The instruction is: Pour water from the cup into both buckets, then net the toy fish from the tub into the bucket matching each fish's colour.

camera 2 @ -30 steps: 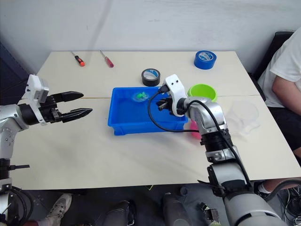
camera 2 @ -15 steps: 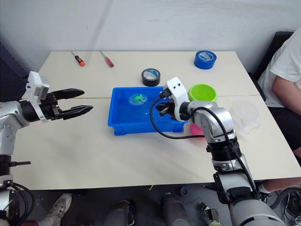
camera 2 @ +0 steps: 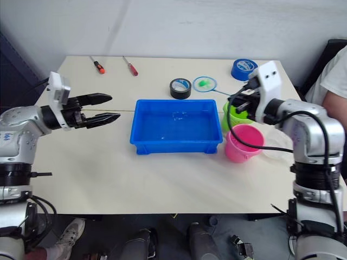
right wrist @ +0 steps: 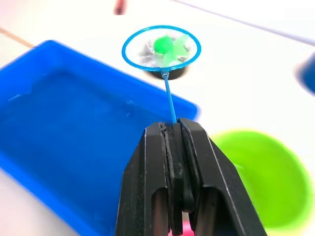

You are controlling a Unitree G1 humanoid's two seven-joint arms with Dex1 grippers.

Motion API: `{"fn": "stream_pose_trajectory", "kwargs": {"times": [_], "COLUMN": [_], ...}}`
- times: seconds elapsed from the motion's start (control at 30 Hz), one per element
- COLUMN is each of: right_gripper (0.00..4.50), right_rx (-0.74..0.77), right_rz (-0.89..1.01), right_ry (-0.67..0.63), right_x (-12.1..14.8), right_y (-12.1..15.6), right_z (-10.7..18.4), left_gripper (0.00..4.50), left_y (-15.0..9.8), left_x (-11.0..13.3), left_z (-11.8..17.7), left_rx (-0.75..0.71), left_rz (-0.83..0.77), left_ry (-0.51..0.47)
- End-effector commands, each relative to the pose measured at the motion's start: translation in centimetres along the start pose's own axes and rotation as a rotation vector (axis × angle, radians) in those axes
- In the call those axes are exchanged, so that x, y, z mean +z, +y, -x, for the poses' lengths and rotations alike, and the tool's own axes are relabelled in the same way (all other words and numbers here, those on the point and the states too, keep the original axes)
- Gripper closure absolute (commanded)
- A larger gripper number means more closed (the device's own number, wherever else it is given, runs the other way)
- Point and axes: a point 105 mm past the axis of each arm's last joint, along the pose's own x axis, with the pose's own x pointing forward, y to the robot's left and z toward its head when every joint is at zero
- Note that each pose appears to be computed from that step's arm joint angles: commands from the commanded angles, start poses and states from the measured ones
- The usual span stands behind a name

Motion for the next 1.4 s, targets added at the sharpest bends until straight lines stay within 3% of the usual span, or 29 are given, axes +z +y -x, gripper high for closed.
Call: {"fn": "stream_pose_trajectory", "kwargs": {"times": [0.03,0.2,0.37,0.73,0.97,1.13,1.3,1.4], "right_gripper": [4.5,4.5,4.5,4.5,4.5,4.5,4.5,4.5], "right_rx": [-0.086,-0.174,-0.204,-0.209,-0.257,-0.255,-0.154,0.02], "right_rz": [0.06,0.235,0.486,1.202,1.457,1.371,0.953,0.766], "right_ry": [-0.013,0.081,0.17,0.295,0.303,0.224,0.055,0.001], "right_x": [0.3,-1.3,-2.7,-2.7,-2.5,-1.6,0.6,1.8], "right_y": [-2.6,-5.0,-5.7,-5.1,-4.8,-4.0,-0.6,2.0], "right_z": [1.5,2.7,3.2,4.0,4.1,4.0,3.4,3.1], "left_gripper": [0.38,0.38,0.38,0.38,0.38,0.38,0.38,0.38], "left_y": [-0.1,-0.1,-0.1,-0.1,-0.1,-0.1,0.1,-0.7], "left_x": [1.2,1.6,1.4,0.7,0.5,0.4,0.7,1.4], "left_z": [-1.2,-2.8,-3.1,-3.1,-3.4,-3.4,-1.8,0.1], "left_rx": [-0.057,-0.113,-0.127,-0.129,-0.135,-0.136,-0.119,-0.172], "left_rz": [-0.048,-0.068,-0.067,-0.062,-0.059,-0.057,-0.041,-0.028], "left_ry": [-0.027,-0.045,-0.05,-0.034,-0.035,-0.034,-0.031,0.003]}}
